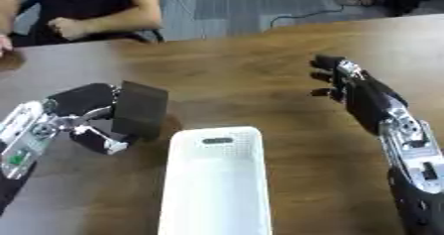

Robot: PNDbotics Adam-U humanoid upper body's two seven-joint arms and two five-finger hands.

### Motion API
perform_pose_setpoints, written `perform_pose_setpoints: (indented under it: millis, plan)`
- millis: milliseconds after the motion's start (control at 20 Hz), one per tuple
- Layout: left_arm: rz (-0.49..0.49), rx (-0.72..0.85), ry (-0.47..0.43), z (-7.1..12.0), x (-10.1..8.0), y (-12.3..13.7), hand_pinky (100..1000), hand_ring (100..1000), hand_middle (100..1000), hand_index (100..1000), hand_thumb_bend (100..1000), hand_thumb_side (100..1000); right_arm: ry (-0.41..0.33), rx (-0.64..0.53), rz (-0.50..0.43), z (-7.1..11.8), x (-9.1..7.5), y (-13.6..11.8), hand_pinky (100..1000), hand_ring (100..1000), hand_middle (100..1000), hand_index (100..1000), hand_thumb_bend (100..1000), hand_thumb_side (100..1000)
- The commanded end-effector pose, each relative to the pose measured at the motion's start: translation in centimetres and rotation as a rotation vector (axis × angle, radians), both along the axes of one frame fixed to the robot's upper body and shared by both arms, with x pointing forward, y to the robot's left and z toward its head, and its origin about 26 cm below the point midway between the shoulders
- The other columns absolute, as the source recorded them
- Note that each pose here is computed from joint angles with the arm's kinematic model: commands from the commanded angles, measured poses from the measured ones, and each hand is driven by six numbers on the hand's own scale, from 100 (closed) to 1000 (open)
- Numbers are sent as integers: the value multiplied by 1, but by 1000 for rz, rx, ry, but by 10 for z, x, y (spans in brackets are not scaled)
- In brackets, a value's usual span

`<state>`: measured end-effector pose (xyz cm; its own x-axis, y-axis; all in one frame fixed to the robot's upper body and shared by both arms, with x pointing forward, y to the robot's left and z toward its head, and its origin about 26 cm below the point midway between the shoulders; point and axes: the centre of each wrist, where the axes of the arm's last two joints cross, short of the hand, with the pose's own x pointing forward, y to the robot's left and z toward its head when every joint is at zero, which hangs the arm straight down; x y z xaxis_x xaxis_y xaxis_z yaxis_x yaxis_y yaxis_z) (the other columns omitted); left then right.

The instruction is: Pick up objects on the table and place them in the box.

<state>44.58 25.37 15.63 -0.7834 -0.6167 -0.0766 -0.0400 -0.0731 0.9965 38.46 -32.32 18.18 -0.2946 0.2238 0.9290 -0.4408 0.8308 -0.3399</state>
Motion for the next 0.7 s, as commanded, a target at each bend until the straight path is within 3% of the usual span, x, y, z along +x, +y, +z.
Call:
perform_pose_setpoints:
  millis: [50, 400, 500, 700]
  plan:
    - [21, 52, 24, -10, 0, 4, 100, 100, 125, 368, 100, 296, -40, -3, 5, 12, 0, 0, 836, 978, 982, 1000, 100, 1000]
    - [11, 7, -10, 3, -2, 6, 100, 100, 124, 355, 100, 297, -38, -2, 1, 11, 0, -1, 836, 978, 981, 1000, 100, 1000]
    - [-1, -62, -65, 25, -5, 10, 100, 100, 124, 351, 100, 302, -31, -2, -3, 9, 0, -2, 836, 978, 981, 1000, 100, 1000]
    - [-26, -207, -220, 90, -23, 21, 100, 100, 122, 328, 100, 310, -13, -6, -16, 4, -2, -5, 836, 978, 981, 1000, 100, 1000]
